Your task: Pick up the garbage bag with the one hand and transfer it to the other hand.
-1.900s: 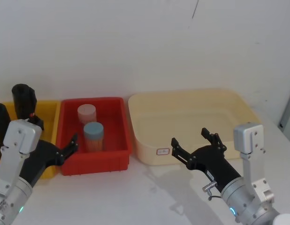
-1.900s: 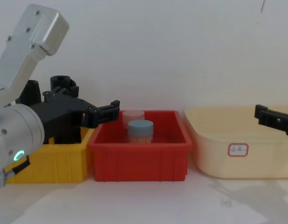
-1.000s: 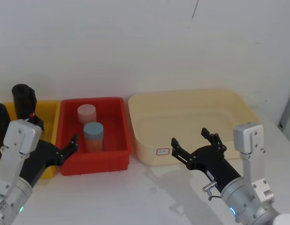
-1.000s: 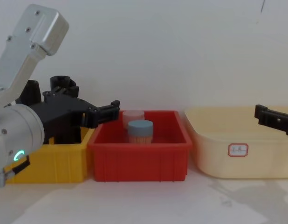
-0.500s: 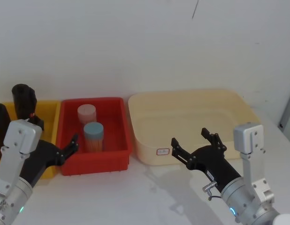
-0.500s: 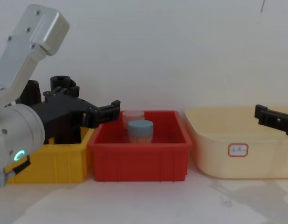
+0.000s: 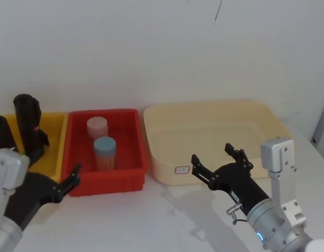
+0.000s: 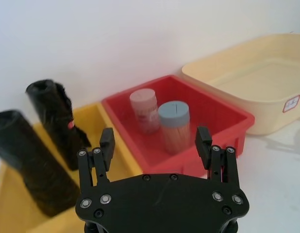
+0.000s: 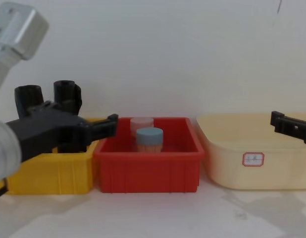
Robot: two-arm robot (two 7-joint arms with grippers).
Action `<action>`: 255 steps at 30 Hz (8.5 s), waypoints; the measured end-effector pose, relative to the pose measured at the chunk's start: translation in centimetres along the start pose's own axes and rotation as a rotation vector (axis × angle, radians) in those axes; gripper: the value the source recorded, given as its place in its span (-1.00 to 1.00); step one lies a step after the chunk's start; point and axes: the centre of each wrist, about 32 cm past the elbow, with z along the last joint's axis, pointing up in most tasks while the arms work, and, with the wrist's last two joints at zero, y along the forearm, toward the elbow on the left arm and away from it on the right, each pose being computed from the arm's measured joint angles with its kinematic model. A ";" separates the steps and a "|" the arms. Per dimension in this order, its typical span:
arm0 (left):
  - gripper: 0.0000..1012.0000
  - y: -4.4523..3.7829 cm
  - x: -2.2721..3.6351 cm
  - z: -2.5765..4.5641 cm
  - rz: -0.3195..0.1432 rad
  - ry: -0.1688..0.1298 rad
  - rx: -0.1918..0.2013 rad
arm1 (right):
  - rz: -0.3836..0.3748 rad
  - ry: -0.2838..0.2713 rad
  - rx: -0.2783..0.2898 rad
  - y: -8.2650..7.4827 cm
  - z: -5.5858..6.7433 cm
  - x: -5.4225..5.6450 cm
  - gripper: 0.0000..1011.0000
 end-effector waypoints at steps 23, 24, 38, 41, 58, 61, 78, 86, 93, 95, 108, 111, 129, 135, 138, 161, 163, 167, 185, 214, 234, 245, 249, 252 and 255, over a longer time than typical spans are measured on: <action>0.98 3.08 4.72 0.00 0.164 0.104 0.049 | 0.000 0.000 0.000 0.0 0.0 0.0 0.98; 0.98 3.01 4.84 0.01 0.166 0.105 0.051 | 0.000 0.000 0.000 0.0 0.0 0.0 0.98; 0.98 0.42 7.14 0.22 0.188 0.095 0.094 | 0.000 0.000 0.000 0.0 0.0 0.0 0.98; 0.98 -0.06 7.47 0.32 0.190 0.084 0.106 | 0.000 0.000 0.000 0.0 0.0 0.0 0.98; 0.98 -1.84 8.75 0.76 0.232 0.045 0.150 | 0.000 0.000 0.000 0.0 0.0 0.0 0.98; 0.98 -2.08 8.95 0.77 0.241 0.044 0.156 | 0.000 0.000 0.000 0.0 0.0 0.0 0.98; 0.98 -3.97 9.86 0.08 0.223 0.071 0.159 | 0.000 0.000 0.000 0.0 0.0 0.0 0.98; 0.88 -4.75 9.94 -0.18 0.210 0.071 0.160 | 0.000 0.000 0.000 0.0 0.0 0.0 0.98; 0.56 -4.98 9.97 -0.12 0.219 0.053 0.163 | 0.000 0.000 0.000 0.0 0.0 0.0 0.98; 0.46 -4.98 9.98 -0.08 0.225 0.042 0.166 | 0.000 0.000 0.000 0.0 0.0 0.0 0.98; 0.03 -4.46 9.72 0.85 0.235 -0.053 0.191 | 0.009 -0.001 0.006 0.1 0.1 0.0 0.98; 0.01 -4.32 9.58 1.25 0.221 -0.074 0.188 | 0.019 0.000 0.013 0.2 0.2 0.1 0.98; -0.22 -5.49 8.68 6.19 0.062 -0.115 0.046 | 0.171 -0.042 0.140 3.4 4.0 2.3 0.98; -0.28 -6.69 8.28 8.07 -0.011 -0.096 -0.029 | 0.254 -0.072 0.159 4.6 5.6 3.2 0.98; -0.29 -7.40 8.00 8.88 -0.050 -0.081 -0.064 | 0.304 -0.090 0.159 5.0 6.2 3.5 0.98; -0.29 -11.45 5.36 11.50 -0.218 0.017 -0.183 | 0.433 -0.235 0.098 7.7 8.4 3.3 0.98; -0.29 -11.65 5.14 11.45 -0.226 0.024 -0.182 | 0.420 -0.240 0.094 8.2 8.5 3.0 0.98; -0.29 -11.92 4.82 11.28 -0.236 0.034 -0.179 | 0.402 -0.247 0.087 8.9 8.7 2.4 0.98; -0.29 -13.05 3.62 10.13 -0.253 0.079 -0.175 | 0.398 -0.255 0.055 11.4 8.8 -0.5 0.98; -0.29 -13.15 2.52 10.53 -0.284 0.115 -0.159 | 0.358 -0.211 0.004 14.8 7.8 -2.4 0.98; -0.29 -12.91 2.27 10.72 -0.298 0.133 -0.149 | 0.310 -0.171 -0.045 16.3 6.8 -2.4 0.98; -0.29 -13.02 2.12 10.61 -0.303 0.141 -0.146 | 0.310 -0.135 -0.015 16.7 6.5 -2.5 0.69; -0.29 -13.05 2.09 10.59 -0.304 0.144 -0.146 | 0.311 -0.127 -0.006 16.8 6.4 -2.6 0.46; -0.29 -13.07 2.07 10.58 -0.305 0.145 -0.146 | 0.312 -0.122 0.000 16.9 6.4 -2.6 0.25; -0.29 -13.07 2.06 10.59 -0.305 0.145 -0.147 | 0.312 -0.119 0.004 16.9 6.4 -2.6 0.15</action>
